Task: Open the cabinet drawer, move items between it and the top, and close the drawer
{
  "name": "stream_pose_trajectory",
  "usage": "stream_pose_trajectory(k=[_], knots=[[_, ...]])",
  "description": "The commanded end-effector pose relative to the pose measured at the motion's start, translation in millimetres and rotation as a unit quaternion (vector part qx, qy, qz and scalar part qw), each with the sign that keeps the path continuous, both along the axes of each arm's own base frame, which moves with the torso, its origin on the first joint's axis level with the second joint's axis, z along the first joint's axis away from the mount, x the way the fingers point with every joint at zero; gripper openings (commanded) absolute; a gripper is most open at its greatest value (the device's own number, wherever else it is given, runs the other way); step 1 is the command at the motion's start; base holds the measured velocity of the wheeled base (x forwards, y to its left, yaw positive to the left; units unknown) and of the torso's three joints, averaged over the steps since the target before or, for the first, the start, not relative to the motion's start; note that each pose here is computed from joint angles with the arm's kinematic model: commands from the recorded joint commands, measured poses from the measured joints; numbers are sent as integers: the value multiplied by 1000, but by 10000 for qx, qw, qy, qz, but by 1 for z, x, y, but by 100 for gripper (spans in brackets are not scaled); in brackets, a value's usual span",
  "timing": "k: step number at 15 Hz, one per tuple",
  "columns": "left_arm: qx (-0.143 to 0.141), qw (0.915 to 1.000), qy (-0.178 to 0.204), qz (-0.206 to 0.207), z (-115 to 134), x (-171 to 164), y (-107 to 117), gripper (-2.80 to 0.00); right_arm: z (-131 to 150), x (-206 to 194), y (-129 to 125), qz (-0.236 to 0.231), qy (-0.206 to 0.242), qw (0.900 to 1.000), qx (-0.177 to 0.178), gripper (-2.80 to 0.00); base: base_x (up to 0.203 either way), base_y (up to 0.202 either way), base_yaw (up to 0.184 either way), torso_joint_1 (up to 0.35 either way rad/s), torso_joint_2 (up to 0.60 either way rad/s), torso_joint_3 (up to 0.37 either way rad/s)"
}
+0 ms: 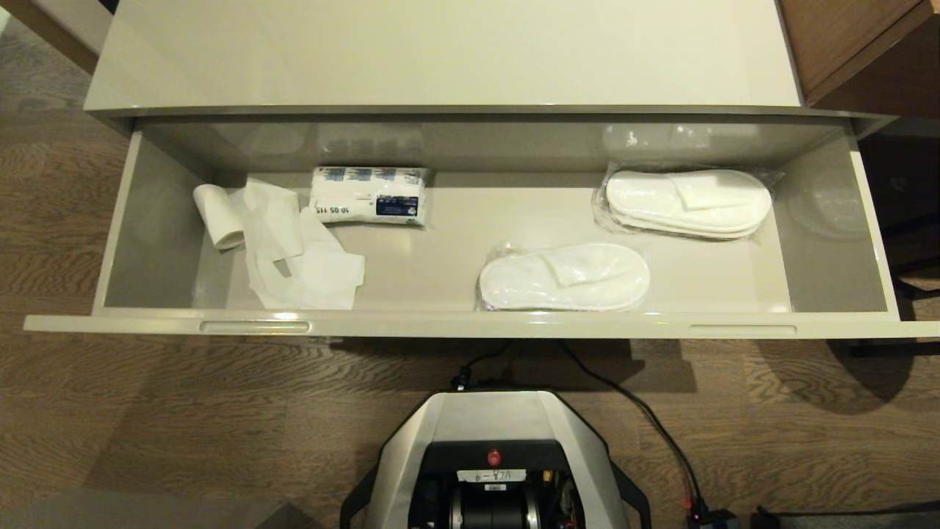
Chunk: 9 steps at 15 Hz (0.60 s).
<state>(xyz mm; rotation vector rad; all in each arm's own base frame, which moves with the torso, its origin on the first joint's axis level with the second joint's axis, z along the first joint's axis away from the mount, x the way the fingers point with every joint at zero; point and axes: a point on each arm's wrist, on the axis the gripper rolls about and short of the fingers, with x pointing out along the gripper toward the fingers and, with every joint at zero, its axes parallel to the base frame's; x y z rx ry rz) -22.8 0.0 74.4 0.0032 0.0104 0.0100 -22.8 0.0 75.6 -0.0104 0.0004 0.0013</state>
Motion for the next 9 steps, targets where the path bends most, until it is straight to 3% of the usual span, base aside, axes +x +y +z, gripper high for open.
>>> stream_pose_trajectory(k=[1, 9], knots=[[-1, 10000, 9, 4, 0, 0, 0, -280, -1, 0, 0, 9, 13, 10000, -2, -280, 0, 0, 0, 0, 0, 0], [-1, 10000, 9, 4, 0, 0, 0, -280, -1, 0, 0, 9, 13, 10000, -2, -280, 0, 0, 0, 0, 0, 0]])
